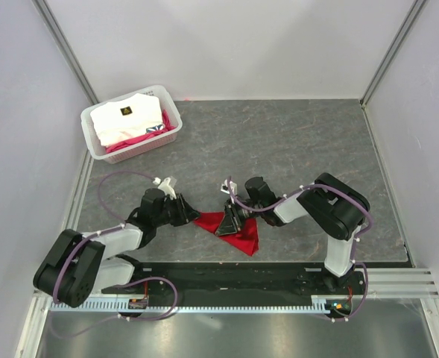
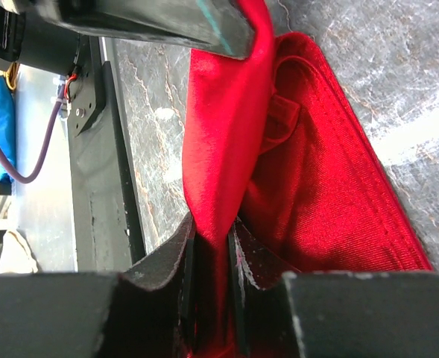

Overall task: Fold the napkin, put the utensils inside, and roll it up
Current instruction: Roll the napkin with the utensil

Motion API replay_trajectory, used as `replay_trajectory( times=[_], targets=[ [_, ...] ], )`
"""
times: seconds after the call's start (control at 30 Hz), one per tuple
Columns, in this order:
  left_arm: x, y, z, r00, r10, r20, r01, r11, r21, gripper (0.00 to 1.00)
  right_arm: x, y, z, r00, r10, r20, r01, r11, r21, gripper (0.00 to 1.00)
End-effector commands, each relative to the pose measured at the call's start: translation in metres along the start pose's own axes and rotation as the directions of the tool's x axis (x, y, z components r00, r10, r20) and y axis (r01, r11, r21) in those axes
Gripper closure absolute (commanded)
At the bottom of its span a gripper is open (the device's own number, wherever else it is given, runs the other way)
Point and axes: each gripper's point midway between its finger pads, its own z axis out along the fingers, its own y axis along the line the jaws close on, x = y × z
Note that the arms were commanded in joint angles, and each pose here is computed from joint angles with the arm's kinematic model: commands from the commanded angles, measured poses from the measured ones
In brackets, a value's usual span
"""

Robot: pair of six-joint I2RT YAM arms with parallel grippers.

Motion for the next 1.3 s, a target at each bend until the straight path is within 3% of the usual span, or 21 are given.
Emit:
replay_trajectory(
  times=[0.0,0.13,0.3,0.5,0.67,0.83,1.27],
  targets=[
    [-0.002,-0.008,0.007,0.998,0.059,-0.016,-0.058,0.997,0.045,0.84,0.027,-0.037,-0.004,0.996,0.033,-0.081,-0.019,0.985,0.173,0.72],
    [0.005,0.004,0.013,0.994,0.055,-0.097,-0.057,0.998,-0.021,0.98,0.018,-0.04,-0.012,0.994,0.012,-0.111,0.015,0.971,0.24,0.58],
    [0.016,0.012,0.02,0.976,0.034,-0.214,-0.052,0.996,-0.077,0.98,-0.007,-0.036,-0.028,0.99,-0.058,-0.126,0.097,0.937,0.335,0.43],
    [0.017,0.013,0.021,0.964,0.044,-0.262,-0.079,0.989,-0.122,0.98,-0.037,-0.019,-0.045,0.981,-0.161,-0.105,0.191,0.875,0.445,0.25],
    [0.014,0.008,0.022,0.956,0.023,-0.294,-0.066,0.988,-0.137,0.98,-0.048,0.006,-0.054,0.933,-0.337,-0.125,0.346,0.751,0.562,0.22],
    [0.016,0.013,0.02,0.936,-0.016,-0.351,-0.063,0.975,-0.212,0.98,-0.039,0.012,-0.058,0.888,-0.411,-0.206,0.441,0.633,0.637,0.22],
    [0.017,0.011,0.021,0.929,-0.029,-0.369,-0.056,0.975,-0.216,0.98,-0.006,-0.011,-0.044,0.873,-0.371,-0.317,0.486,0.606,0.63,0.27]
  ],
)
